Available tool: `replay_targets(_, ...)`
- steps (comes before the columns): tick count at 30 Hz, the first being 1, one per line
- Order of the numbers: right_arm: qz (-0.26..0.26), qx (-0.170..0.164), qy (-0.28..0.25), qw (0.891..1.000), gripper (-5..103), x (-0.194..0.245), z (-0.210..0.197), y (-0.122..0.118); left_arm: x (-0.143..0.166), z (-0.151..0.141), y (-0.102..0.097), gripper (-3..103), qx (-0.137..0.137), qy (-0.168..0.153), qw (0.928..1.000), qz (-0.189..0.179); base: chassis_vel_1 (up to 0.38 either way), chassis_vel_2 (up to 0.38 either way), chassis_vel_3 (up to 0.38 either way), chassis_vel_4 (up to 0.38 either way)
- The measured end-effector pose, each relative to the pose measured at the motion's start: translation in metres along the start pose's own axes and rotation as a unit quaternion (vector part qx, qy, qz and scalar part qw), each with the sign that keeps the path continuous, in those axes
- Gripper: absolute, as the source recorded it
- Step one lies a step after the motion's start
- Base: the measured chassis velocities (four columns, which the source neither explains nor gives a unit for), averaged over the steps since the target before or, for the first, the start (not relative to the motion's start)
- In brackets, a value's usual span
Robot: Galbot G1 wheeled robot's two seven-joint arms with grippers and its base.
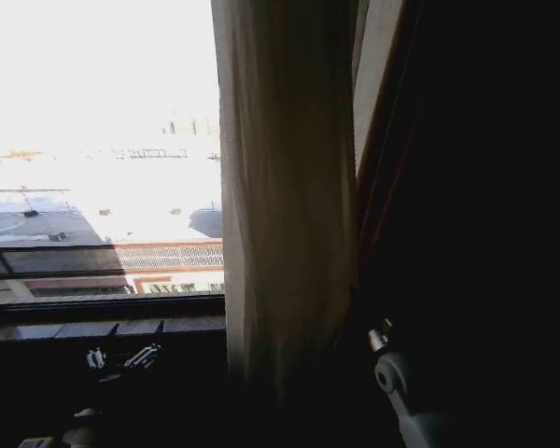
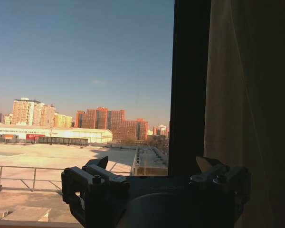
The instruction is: Open the curtains by pulling them apart, changing their state from closed to fully open.
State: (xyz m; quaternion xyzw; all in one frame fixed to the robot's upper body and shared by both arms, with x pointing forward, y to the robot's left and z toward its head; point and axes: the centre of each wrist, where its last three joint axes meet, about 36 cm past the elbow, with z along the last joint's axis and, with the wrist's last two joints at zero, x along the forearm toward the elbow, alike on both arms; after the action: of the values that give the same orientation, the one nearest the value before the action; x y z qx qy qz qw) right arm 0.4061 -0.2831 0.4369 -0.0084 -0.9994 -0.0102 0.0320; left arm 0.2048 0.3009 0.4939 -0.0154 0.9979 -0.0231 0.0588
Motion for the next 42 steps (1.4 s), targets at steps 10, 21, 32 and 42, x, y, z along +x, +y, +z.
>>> replay_targets(10, 0.001, -0.001, 0.000, 1.000, 0, -0.001, 0.001, 0.001, 0.001, 0.000, 0.000, 100, -0.001, -0.001, 1.0000, -0.001, -0.064, -0.098, 0.095, 0.067)
replay_targets(21, 0.145, 0.011, 0.013, 0.989, 0, -0.018, 0.002, -0.047, 0.002, 0.002, 0.000, 100, 0.002, -0.006, 1.0000, -0.003, 0.013, 0.018, -0.017, -0.019)
replay_targets(32, 0.122, -0.011, 0.012, 0.992, 21, 0.004, -0.009, -0.051, 0.000, 0.002, 0.001, 100, 0.002, -0.008, 1.0000, 0.002, 0.000, 0.000, 0.000, 0.000)
replay_targets(42, 0.013, 0.003, 0.000, 1.000, 54, 0.069, -0.029, 0.008, -0.005, 0.011, 0.005, 100, 0.005, 0.000, 1.0000, 0.000, 0.000, 0.000, 0.000, 0.000)
